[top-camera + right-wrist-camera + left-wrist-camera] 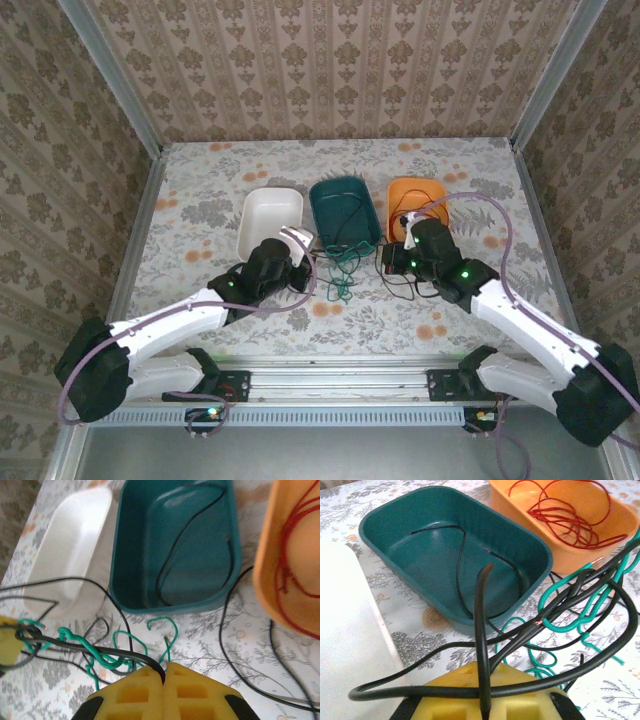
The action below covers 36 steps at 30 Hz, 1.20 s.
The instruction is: Untangle the cables
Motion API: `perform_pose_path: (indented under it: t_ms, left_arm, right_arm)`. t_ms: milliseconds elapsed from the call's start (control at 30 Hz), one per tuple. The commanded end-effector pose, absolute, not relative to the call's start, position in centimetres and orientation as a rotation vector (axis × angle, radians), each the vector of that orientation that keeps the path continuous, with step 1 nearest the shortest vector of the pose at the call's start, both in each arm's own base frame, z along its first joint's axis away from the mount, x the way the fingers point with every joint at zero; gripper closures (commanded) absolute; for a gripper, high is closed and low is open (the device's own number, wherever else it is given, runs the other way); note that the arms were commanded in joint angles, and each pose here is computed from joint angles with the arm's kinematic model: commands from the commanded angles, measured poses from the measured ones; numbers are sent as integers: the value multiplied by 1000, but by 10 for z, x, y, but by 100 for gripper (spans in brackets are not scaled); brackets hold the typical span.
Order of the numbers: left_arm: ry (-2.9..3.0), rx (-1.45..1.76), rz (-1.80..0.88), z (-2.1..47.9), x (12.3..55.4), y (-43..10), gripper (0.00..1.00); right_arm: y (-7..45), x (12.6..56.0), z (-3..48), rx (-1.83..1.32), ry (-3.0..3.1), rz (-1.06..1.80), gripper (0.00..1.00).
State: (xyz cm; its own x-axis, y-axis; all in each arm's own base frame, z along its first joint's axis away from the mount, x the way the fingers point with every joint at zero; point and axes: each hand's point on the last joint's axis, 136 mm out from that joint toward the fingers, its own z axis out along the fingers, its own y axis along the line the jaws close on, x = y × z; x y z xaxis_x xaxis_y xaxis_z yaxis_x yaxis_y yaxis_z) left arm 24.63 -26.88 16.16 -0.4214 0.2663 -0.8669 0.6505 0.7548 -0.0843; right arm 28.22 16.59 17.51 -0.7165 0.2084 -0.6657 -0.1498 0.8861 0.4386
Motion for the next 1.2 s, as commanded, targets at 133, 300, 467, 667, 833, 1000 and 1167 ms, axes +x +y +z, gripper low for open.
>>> perform_pose_path:
  t_ms: [133,300,467,667,833,1000,1167]
  left_arm:
    - [2075,571,-370,152,260,-237,97]
    - [2078,561,-355,151,261,-233,100]
    - [2049,610,-422,156,255,-241,100]
    - [1956,784,-656,167,224,-269,100]
    - [1921,920,-766,176,202,-285,100]
    - [1907,1064,-783,175,184,-302,100]
    - [1874,1134,-794,178,177,-313,100]
  right_arm:
    - [47,270,192,501,2161,97,100]
    - [9,254,201,655,2092,-17,100]
    - [16,256,198,628,2112,54,100]
    - [143,270,192,53,2229,657,78]
    - [209,260,196,-210,2220,865,52]
    - [248,270,201,-350,2223,929,49]
    - [270,274,194,-486,2269,943,48]
